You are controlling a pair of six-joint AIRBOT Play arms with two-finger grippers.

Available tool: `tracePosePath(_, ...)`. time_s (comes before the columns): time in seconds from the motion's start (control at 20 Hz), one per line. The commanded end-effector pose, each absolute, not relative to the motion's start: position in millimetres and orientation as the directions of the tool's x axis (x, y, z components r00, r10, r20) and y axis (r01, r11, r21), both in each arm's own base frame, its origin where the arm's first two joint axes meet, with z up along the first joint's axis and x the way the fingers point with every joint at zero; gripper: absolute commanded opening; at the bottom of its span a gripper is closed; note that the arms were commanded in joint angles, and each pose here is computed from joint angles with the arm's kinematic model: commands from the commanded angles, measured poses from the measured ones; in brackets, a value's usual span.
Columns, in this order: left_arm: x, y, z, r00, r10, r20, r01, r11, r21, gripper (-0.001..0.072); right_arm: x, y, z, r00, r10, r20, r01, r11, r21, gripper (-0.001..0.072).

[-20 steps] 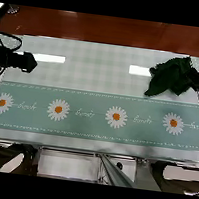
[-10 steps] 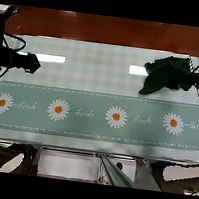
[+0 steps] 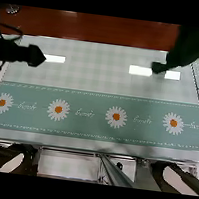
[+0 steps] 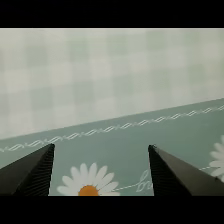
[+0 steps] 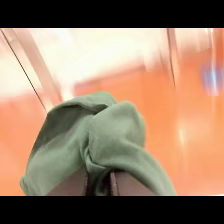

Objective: Fold the shirts.

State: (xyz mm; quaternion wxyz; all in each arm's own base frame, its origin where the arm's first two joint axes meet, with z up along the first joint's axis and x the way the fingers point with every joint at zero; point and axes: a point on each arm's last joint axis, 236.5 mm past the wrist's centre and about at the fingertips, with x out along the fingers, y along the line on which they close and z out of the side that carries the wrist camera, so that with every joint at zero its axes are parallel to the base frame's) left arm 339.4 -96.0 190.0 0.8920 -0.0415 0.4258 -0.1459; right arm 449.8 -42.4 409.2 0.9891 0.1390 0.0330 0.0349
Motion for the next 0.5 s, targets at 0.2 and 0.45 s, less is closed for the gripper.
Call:
tracePosePath(0.2,292.8,-134.9,387.4,0.786,-0.511,-0.348,0.439,0.858,-0.267,0.0708,287.9,70.3,506.0,0.920,0.382,0.092,-0.393,0.892,0.222,0.0039)
tracePosePath(0.45,239.8,-129.7,428.1,0.816,-0.522,-0.249,0.478,0.851,-0.218,0.0685,288.1,127.4,414.5,0.729,0.657,-0.191,-0.543,0.726,0.422,0.0039)
